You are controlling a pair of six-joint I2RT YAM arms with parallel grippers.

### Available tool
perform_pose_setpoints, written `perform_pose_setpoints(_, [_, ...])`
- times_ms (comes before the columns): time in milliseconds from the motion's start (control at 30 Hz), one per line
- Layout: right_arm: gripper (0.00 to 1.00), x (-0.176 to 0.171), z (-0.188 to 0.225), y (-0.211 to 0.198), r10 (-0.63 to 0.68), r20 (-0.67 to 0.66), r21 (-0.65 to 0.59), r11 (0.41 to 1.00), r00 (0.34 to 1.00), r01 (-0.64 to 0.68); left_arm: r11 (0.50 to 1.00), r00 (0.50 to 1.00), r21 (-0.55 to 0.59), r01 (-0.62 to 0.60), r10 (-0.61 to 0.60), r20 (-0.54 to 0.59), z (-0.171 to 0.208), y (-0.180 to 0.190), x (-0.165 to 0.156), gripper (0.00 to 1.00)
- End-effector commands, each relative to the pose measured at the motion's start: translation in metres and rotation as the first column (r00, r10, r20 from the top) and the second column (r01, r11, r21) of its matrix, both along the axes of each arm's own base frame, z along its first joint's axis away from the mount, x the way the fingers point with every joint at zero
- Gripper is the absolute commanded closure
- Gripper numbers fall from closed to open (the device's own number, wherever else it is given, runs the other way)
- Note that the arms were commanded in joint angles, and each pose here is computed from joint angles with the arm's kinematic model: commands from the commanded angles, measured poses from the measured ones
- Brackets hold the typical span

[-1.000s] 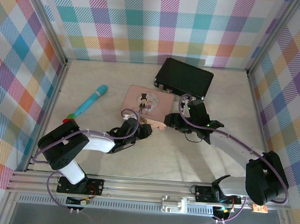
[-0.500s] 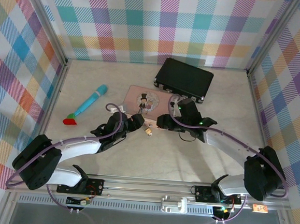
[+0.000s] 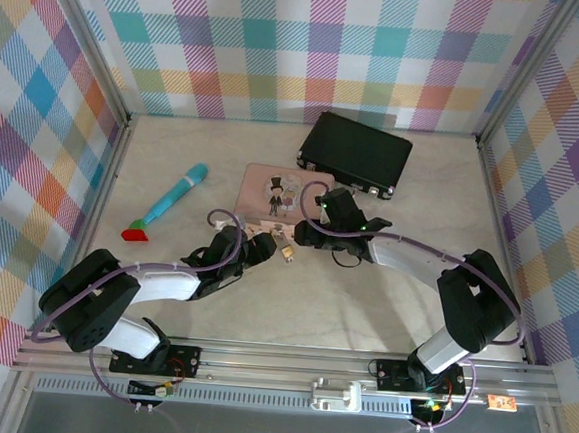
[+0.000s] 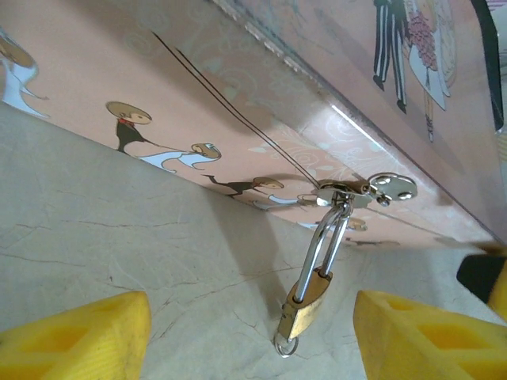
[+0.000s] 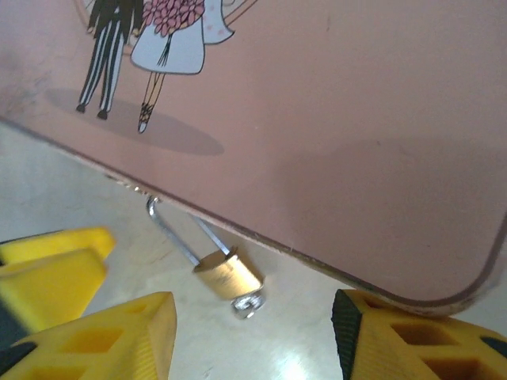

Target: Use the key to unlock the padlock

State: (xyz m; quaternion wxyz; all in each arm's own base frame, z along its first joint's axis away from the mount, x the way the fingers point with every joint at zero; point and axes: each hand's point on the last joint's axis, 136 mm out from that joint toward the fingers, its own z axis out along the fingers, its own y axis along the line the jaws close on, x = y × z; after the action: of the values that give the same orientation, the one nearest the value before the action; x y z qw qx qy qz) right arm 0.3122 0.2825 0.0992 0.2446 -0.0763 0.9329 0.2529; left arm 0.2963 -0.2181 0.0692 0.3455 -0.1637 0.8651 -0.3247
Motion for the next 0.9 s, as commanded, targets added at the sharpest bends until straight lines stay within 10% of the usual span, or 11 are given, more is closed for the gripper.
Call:
perform_pose_setpoints(0, [0.45,0.023,0.020,0.005,0.035,0.129,-0.055,0.998,0.991,-0.028,1.000,0.999,-0.016,-0.025,0.026,0.036,0.013,0.005,0.001,0.32])
perform_pose_setpoints(667, [0.45,-0.035,0.063,-0.026,0.010,0.139,0.091,0.996,0.990,-0.022,0.978,0.992,0.168,0.126,-0.129,0.007,-0.029,-0.065,0.018,0.39])
perform_pose_setpoints(867, [0.45,-0.038,0.066,-0.037,-0.027,0.161,0.095,0.995,0.987,0.011,0.958,0.990,0.255,0.135,-0.120,-0.074,-0.055,-0.061,0.016,0.59])
